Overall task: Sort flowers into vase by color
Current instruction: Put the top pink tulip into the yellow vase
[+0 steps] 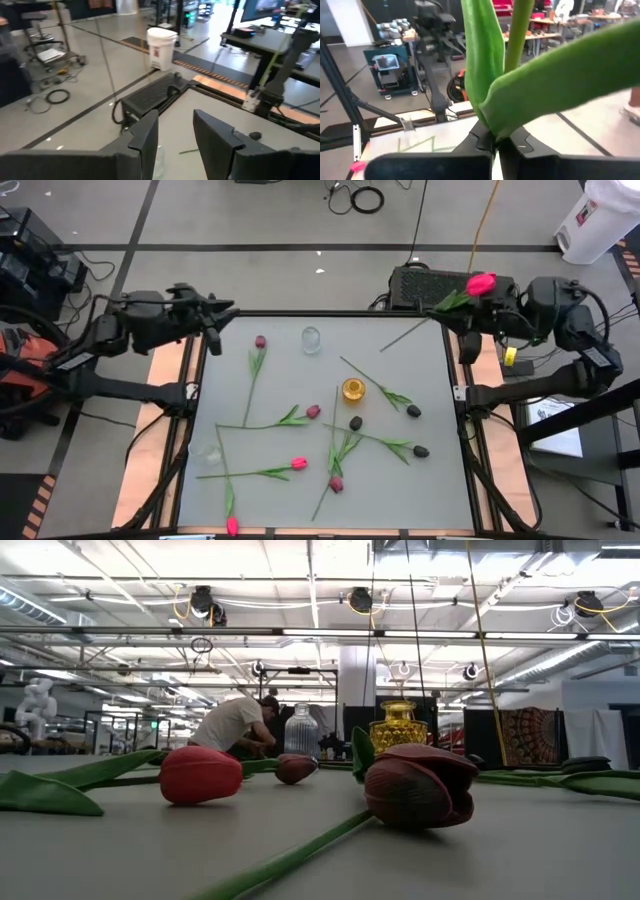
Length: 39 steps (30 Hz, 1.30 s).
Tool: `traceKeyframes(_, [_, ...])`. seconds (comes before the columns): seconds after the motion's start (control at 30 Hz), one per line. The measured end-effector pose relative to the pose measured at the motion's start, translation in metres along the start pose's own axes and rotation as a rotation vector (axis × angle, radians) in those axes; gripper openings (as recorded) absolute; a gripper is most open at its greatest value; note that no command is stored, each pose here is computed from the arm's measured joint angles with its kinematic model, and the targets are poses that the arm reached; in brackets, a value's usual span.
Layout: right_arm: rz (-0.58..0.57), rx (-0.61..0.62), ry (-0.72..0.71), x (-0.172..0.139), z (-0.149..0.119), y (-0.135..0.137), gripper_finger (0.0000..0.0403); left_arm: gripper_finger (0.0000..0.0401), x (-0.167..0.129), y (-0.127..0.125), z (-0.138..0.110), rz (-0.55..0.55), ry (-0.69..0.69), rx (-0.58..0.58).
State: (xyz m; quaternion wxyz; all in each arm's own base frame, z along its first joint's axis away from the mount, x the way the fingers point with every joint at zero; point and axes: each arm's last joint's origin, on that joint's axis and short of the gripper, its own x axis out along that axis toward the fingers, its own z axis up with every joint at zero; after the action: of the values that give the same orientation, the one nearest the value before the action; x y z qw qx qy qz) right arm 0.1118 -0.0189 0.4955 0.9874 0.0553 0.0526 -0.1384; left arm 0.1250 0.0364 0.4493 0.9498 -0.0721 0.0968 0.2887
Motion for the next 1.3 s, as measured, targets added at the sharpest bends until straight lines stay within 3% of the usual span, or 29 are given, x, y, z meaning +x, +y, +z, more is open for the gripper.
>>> traceKeyframes(0.3, [-0.030, 0.129, -0.046, -0.001, -0.066, -0.009, 0.0000, 0.0130, -0.020, 0.012, -0.011, 0.088, 0.057, -0.051])
traceKeyframes(0.57, [-0.076, 0.240, -0.027, 0.032, -0.116, -0.011, 0.0000, 0.0130, -0.024, 0.014, -0.011, 0.121, 0.046, -0.054])
traceKeyframes(0.73, [-0.103, 0.258, -0.007, 0.046, -0.116, -0.009, 0.0000, 0.0130, -0.024, 0.014, -0.011, 0.122, 0.045, -0.077])
traceKeyframes(1.0, [-0.124, 0.277, -0.001, 0.056, -0.089, -0.005, 0.0000, 0.0130, -0.024, 0.014, -0.011, 0.122, 0.046, -0.077])
traceKeyframes(1.3, [-0.117, 0.250, 0.182, 0.081, -0.082, 0.009, 0.0000, 0.0130, -0.024, 0.014, -0.011, 0.122, 0.046, -0.076])
